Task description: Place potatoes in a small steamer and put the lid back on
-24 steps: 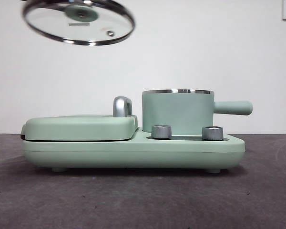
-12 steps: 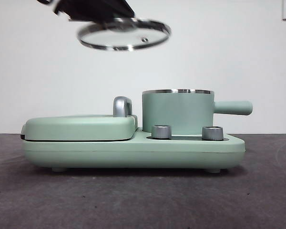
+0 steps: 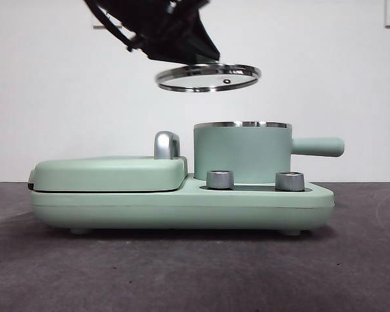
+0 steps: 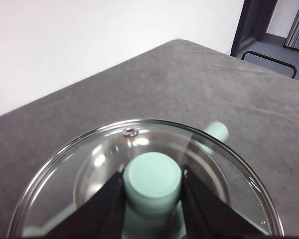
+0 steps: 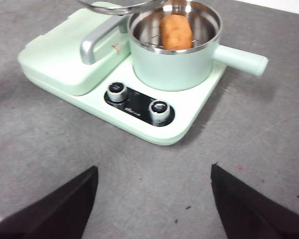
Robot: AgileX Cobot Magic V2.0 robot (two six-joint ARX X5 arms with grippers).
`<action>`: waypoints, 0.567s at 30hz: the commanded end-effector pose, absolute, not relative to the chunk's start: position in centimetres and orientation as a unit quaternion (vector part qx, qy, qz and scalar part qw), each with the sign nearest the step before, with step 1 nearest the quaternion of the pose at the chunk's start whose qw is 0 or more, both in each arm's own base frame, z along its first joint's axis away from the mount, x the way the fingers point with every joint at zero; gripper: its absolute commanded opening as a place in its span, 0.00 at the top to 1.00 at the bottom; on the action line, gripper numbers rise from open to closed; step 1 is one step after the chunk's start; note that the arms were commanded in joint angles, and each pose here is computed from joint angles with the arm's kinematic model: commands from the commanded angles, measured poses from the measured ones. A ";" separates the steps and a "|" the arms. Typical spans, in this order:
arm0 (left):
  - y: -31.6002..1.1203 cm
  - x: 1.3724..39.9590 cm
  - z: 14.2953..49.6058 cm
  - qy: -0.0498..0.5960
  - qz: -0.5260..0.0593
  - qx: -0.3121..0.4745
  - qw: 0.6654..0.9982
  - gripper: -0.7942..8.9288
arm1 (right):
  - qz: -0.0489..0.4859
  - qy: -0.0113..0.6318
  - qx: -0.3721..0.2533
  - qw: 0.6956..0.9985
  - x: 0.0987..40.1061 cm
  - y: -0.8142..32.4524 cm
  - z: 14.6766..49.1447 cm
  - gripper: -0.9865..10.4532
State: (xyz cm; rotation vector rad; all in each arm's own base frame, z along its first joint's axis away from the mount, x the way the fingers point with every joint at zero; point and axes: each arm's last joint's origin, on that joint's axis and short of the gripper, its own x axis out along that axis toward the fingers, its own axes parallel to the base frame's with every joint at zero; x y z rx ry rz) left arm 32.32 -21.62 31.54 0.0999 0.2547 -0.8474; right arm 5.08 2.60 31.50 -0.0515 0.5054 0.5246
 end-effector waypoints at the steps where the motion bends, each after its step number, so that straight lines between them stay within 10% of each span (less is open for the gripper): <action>1: -23.1 33.6 32.4 0.094 -0.417 0.047 0.903 0.91 | 0.254 0.246 -0.020 0.935 5.1 2.6 31.6 0.61; 17: -26.0 36.7 30.1 0.084 -0.438 0.060 0.893 0.91 | 0.228 0.261 -0.029 0.938 5.0 2.4 31.4 0.61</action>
